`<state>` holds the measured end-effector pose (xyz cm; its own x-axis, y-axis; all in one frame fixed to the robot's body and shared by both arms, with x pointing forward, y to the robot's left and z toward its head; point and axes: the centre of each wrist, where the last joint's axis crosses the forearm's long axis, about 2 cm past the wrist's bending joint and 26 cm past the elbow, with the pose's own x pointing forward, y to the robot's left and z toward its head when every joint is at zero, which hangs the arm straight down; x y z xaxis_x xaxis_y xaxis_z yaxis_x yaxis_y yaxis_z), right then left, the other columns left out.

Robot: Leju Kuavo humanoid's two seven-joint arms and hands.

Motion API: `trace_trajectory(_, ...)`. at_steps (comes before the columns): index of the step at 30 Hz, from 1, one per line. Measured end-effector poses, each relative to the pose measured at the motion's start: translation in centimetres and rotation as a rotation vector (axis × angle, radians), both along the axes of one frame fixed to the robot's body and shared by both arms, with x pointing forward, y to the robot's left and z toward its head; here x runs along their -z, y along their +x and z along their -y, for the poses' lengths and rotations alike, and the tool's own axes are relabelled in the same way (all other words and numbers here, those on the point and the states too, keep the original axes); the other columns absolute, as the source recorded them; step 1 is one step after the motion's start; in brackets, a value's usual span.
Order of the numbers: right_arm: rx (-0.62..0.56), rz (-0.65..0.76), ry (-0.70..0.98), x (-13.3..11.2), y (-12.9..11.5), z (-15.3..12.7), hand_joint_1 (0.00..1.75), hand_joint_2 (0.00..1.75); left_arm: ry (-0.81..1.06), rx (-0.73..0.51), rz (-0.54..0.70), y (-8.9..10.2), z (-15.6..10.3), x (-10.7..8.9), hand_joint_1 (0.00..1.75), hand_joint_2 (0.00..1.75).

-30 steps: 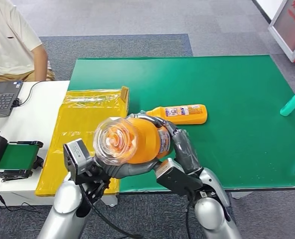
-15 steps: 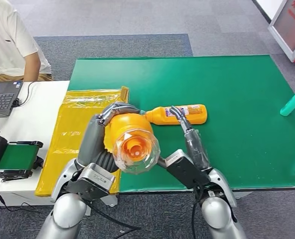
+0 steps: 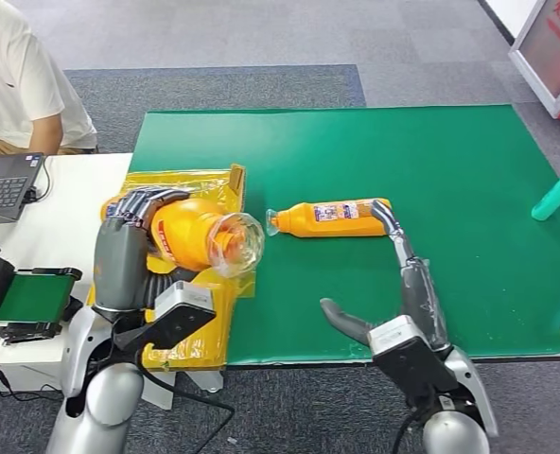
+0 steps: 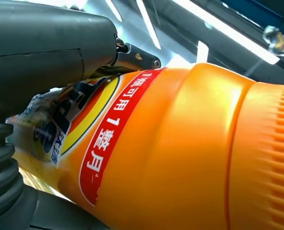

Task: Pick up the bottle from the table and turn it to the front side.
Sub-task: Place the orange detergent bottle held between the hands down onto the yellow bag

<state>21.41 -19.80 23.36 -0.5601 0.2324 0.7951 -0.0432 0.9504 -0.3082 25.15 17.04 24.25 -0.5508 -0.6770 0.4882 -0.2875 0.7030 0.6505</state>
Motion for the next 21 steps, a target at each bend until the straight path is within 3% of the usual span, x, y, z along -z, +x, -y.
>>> trace_trajectory(4,-0.045,0.031,0.061,-0.9,-1.1,1.2,0.0,1.75,0.164,-0.177,-0.019,0.8,-2.0,0.6,1.75,1.75)
trace_trajectory(8,-0.102,0.078,0.111,-2.0,-2.1,2.2,0.0,1.75,0.265,-0.269,-0.108,2.1,-4.1,2.1,1.75,1.75)
trace_trajectory(15,-0.235,0.142,0.185,-2.7,-3.0,2.7,0.0,1.75,0.46,-0.28,-0.378,5.3,-6.0,6.7,1.75,1.75)
trace_trajectory(21,-0.268,0.158,0.188,-2.4,-3.6,3.1,0.0,1.75,0.499,-0.256,-0.523,6.4,-7.1,10.3,1.75,1.75)
